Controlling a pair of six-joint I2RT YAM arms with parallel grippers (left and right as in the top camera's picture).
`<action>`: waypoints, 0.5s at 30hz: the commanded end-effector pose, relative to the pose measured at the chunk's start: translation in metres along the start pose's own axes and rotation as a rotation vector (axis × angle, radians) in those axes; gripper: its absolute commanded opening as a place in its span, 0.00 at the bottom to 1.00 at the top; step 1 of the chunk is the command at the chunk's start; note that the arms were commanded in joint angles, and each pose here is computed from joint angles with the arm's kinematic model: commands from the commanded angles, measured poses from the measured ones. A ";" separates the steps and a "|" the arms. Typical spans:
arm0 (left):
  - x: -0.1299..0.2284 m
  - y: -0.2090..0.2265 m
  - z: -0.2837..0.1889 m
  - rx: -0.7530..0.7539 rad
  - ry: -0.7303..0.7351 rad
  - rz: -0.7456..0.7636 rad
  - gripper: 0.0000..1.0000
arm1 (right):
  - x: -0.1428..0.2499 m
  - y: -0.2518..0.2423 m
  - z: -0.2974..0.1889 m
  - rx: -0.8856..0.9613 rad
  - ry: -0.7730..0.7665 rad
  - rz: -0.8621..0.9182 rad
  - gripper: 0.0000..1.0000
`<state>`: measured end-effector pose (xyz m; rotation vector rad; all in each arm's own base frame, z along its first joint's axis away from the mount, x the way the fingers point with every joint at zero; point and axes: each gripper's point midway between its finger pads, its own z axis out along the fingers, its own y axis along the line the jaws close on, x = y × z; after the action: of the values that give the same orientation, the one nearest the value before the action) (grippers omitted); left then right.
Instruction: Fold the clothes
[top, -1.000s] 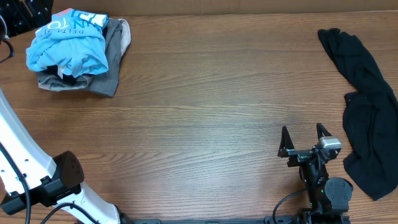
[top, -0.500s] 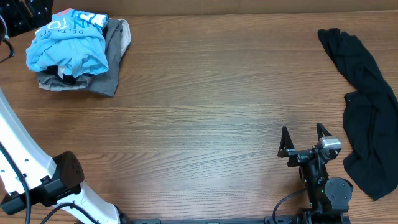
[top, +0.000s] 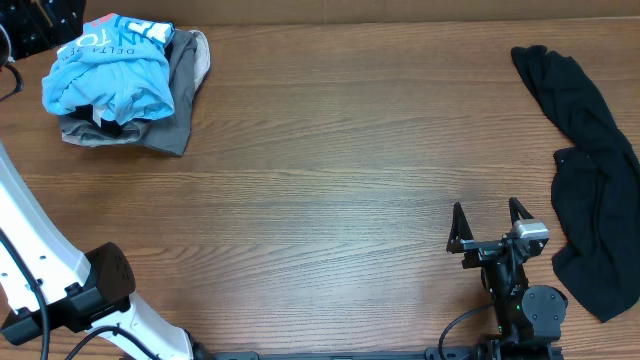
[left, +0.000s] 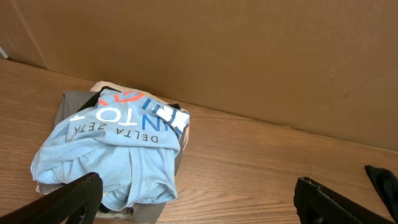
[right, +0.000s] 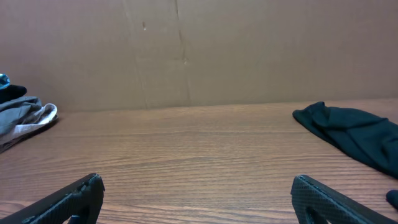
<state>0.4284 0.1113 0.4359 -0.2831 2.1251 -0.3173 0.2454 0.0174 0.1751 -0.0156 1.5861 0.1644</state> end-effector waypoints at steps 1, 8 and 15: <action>-0.001 -0.003 0.000 0.013 -0.003 -0.003 1.00 | 0.002 -0.001 0.000 0.002 -0.004 0.002 1.00; -0.001 -0.003 0.001 0.010 -0.002 -0.002 1.00 | 0.002 -0.001 0.000 0.002 -0.004 0.002 1.00; 0.010 -0.044 -0.012 0.054 0.008 0.052 1.00 | 0.002 -0.001 0.000 0.002 -0.004 0.002 1.00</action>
<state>0.4311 0.0986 0.4344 -0.2563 2.1367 -0.3252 0.2455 0.0173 0.1752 -0.0156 1.5857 0.1638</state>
